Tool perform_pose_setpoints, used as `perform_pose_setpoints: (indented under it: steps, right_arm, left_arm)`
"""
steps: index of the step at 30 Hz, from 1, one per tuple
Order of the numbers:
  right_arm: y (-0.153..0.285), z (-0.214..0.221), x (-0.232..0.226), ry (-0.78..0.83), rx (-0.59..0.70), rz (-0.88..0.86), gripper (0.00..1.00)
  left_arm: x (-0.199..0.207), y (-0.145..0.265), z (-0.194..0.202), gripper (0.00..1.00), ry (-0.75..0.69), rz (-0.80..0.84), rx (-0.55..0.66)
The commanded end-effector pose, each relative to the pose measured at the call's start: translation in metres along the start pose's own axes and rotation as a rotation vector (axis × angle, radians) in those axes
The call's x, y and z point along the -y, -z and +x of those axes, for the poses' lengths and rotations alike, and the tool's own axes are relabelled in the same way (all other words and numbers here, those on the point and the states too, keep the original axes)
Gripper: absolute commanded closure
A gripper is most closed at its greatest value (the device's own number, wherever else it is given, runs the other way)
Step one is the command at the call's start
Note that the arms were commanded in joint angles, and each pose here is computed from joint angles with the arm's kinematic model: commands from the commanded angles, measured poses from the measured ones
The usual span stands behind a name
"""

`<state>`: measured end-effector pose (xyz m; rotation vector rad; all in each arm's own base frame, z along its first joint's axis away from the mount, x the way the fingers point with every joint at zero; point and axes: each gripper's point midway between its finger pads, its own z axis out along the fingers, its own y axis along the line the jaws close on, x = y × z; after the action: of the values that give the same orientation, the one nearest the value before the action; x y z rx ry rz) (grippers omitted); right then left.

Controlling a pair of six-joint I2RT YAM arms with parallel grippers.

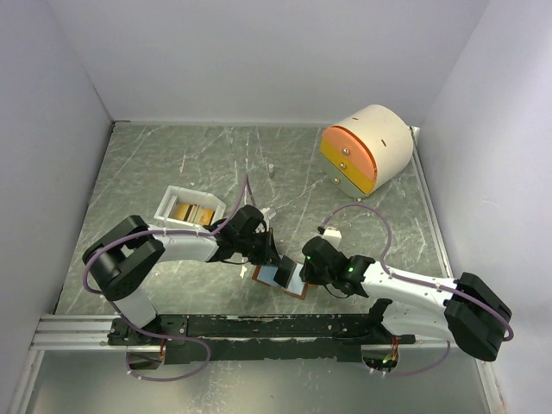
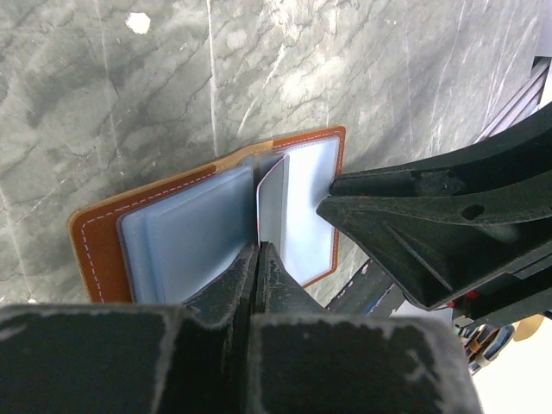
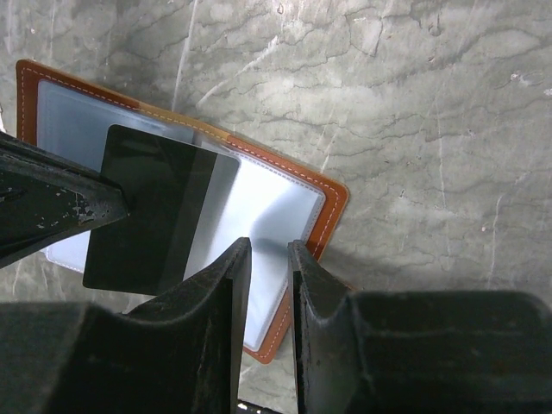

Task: Put the credit cards into the card holder
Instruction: Insert the credit card into the card holder.

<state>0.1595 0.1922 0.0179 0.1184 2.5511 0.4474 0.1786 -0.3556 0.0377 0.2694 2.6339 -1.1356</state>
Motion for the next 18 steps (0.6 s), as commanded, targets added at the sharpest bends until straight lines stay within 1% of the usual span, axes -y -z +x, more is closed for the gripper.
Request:
perform_pose_setpoints:
  steps: [1,9,18]
  right_arm:
    - [0.0,0.009,0.018,0.006,-0.025,0.066,0.75]
    - [0.0,0.008,0.018,0.003,-0.024,0.073,0.75]
    - [0.0,0.007,0.017,-0.019,-0.015,0.069,0.75]
  left_arm:
    - [-0.008,-0.005,0.003,0.93,-0.023,-0.041,0.002]
    - [-0.012,-0.006,0.007,0.93,0.0,-0.057,0.01]
    - [-0.01,-0.009,0.016,0.93,0.007,-0.054,-0.008]
